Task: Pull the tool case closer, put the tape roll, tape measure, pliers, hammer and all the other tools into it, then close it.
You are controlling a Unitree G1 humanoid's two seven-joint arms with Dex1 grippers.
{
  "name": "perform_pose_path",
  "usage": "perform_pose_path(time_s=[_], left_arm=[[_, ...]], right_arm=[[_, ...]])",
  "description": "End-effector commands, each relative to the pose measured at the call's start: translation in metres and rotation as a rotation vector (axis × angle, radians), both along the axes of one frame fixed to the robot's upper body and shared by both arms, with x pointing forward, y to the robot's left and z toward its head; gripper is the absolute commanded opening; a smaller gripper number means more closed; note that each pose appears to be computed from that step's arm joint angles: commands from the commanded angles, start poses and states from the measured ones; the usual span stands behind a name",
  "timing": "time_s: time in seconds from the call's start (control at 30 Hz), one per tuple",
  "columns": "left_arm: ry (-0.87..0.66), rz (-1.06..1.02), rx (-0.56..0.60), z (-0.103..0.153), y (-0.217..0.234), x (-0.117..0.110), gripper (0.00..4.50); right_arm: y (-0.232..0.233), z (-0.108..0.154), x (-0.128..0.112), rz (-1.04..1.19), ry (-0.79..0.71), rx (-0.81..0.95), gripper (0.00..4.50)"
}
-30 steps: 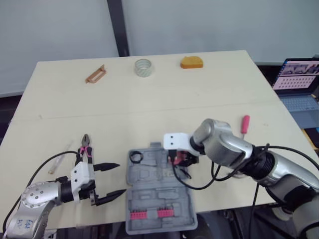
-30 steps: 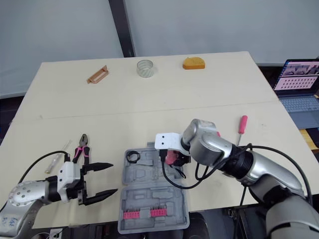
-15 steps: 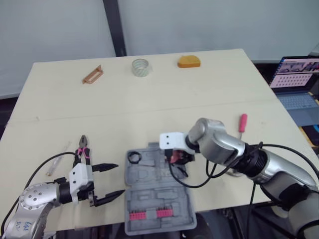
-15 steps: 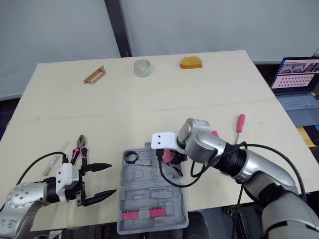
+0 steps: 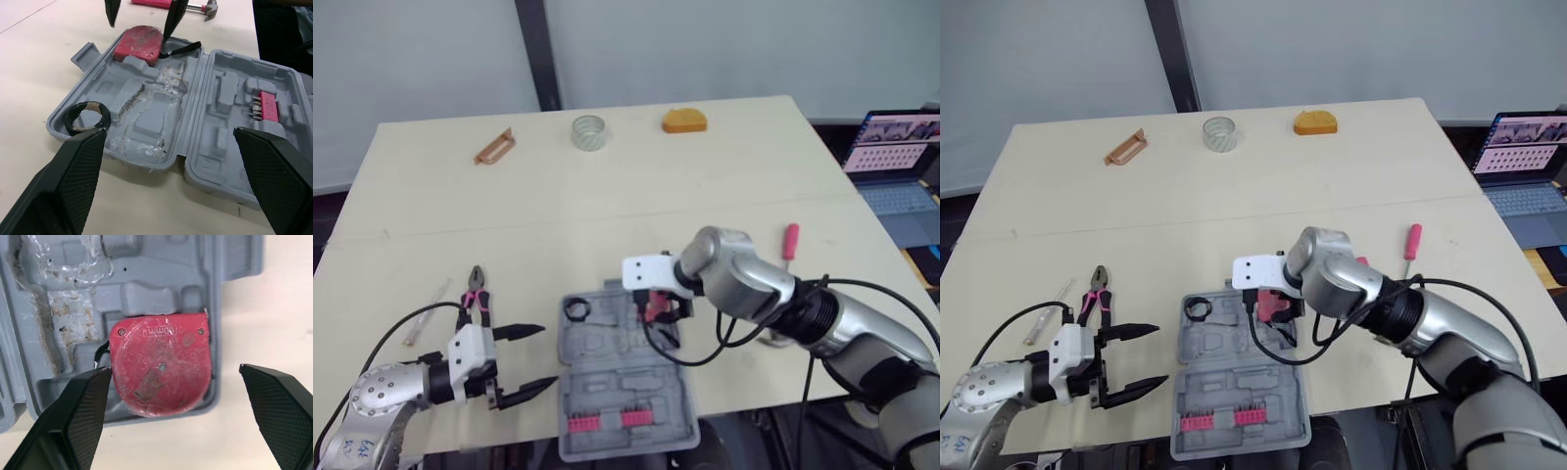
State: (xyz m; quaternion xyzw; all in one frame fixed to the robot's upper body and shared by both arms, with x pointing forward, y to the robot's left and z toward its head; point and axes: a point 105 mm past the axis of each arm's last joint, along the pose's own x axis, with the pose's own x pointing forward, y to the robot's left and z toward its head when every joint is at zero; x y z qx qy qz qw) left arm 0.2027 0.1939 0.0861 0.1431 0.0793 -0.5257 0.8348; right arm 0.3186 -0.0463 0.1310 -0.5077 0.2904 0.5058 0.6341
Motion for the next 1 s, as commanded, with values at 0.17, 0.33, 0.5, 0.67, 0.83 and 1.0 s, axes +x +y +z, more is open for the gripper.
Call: perform_pose_path(time_s=[0.17,0.33,0.5,0.67,0.83,1.0], left_arm=[[-0.023,0.001,0.01,0.004,0.001,-0.002,4.5],[-0.026,-0.007,0.007,0.005,-0.001,-0.001,4.5],[-0.029,-0.009,0.006,0.005,-0.001,0.0,4.5],[-0.029,-0.011,0.011,0.005,-0.002,0.001,4.5],[-0.031,-0.009,0.017,0.006,-0.001,0.001,4.5],[-0.029,-0.007,0.024,0.006,0.0,0.0,4.5]], right_arm=[[-0.016,0.03,-0.013,-0.009,0.022,0.267,4.42],[-0.02,0.023,-0.02,-0.038,0.071,0.489,2.63],[-0.029,0.012,-0.02,-0.052,0.073,0.594,2.2],[-0.038,0.001,-0.023,-0.015,0.052,0.709,2.2],[-0.04,-0.012,-0.018,-0.012,0.031,0.773,2.2],[-0.039,-0.023,-0.009,-0.027,0.014,0.789,2.2]])
